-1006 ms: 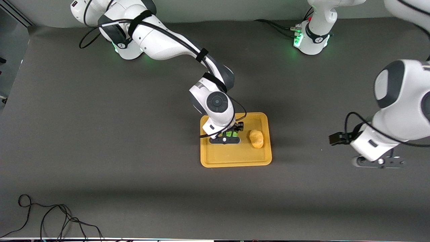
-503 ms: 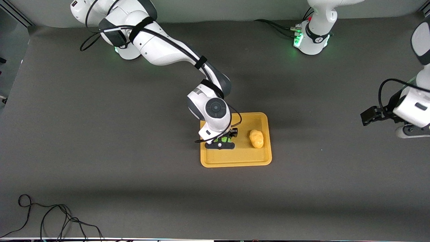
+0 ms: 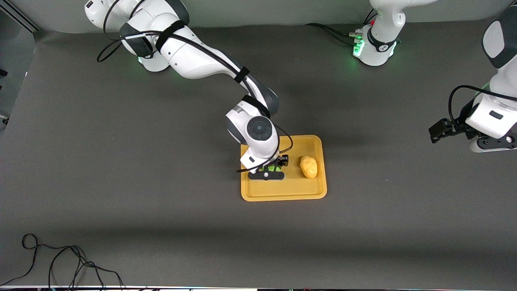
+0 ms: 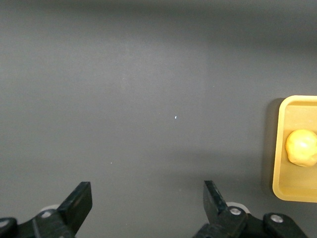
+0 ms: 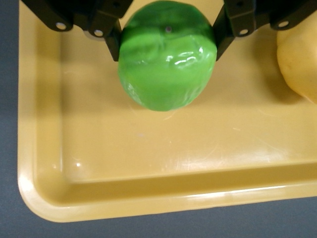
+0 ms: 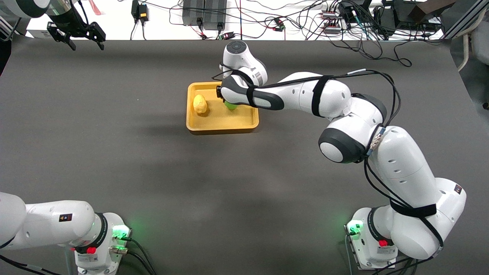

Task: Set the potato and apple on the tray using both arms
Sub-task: 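Lower the apple onto the tray beside the potato and open the right gripper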

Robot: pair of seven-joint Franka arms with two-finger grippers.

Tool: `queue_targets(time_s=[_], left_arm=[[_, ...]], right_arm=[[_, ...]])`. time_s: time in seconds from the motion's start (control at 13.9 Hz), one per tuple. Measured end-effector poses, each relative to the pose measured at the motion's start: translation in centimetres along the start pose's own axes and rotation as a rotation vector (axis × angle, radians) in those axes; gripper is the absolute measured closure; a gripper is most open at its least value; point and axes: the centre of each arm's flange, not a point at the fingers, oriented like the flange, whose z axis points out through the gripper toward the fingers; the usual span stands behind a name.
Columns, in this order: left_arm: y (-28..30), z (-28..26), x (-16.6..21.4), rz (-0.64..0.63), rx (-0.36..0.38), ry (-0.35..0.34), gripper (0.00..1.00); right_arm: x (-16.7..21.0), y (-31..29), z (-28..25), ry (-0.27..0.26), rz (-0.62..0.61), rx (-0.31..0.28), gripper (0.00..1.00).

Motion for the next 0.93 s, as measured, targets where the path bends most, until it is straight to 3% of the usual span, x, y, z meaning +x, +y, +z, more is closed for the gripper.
queue_targets(time_s=[0.79,0.93], left_arm=[[-1.3,-0.5,-0.5,-0.041,-0.020,-0.002,0.00],[-1.2,-0.5,-0.6,-0.039,-0.019,-0.010,0.00]], right_arm=[[-0.2,0.1,0.9,-0.008,0.005,-0.006,0.25],[-0.1,0.0,0.8,-0.006,0.005,-0.003,0.10]])
